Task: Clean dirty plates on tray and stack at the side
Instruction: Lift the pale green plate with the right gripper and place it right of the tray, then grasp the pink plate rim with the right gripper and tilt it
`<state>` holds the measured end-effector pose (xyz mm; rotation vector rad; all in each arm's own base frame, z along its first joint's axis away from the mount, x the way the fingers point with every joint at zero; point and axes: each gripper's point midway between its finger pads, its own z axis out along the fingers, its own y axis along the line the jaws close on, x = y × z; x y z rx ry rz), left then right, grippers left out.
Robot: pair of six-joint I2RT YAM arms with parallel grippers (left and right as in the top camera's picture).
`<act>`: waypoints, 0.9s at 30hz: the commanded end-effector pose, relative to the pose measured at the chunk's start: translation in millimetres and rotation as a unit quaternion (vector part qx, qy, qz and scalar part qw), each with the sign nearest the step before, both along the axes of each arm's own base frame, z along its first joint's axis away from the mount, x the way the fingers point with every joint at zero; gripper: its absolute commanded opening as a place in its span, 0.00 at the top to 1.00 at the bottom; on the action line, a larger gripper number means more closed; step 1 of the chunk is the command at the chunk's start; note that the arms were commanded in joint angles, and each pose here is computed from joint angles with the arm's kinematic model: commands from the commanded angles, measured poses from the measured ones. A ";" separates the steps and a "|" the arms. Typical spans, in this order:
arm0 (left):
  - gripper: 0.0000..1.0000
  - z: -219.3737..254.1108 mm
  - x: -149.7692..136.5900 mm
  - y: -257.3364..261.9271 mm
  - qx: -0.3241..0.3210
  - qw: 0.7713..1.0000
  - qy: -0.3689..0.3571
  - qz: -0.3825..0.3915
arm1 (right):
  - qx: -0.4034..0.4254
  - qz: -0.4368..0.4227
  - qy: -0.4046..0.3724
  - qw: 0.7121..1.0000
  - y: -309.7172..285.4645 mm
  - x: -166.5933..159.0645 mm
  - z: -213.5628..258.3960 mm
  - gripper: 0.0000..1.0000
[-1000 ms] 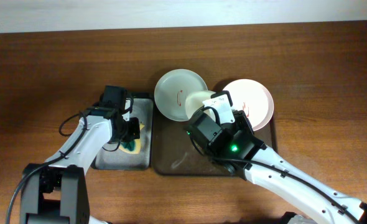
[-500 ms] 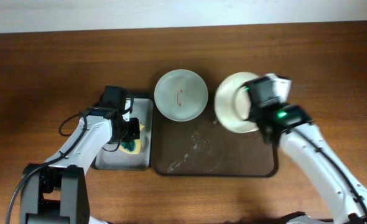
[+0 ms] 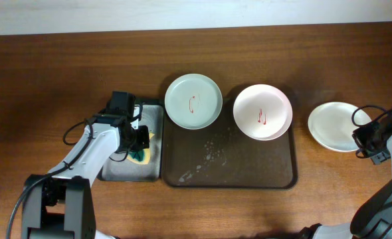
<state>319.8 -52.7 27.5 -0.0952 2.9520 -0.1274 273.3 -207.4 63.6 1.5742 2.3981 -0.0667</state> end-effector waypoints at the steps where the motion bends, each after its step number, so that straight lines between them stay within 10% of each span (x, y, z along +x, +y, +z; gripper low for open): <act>1: 1.00 1.6 2.8 0.0 -0.004 1.000 -0.003 -0.004 | 0.048 0.021 -0.068 0.996 14.5 27.1 8.8 0.56; 7: 1.00 1.5 2.6 0.0 -0.005 1.000 -0.003 -0.004 | 0.115 0.347 -0.121 0.923 169.4 87.8 20.7 0.49; 14: 1.00 1.3 1.7 0.1 -0.004 1.000 -0.001 -0.004 | 0.048 0.379 -0.002 0.924 193.2 80.9 -27.8 0.51; 19: 1.00 1.4 1.8 0.1 -0.004 1.000 -0.002 -0.004 | 0.097 0.375 0.020 0.922 205.1 74.8 -54.6 0.91; 27: 0.99 1.5 2.4 0.1 -0.004 1.000 -0.003 -0.004 | 0.296 0.342 0.156 0.878 254.6 -23.0 -36.2 0.95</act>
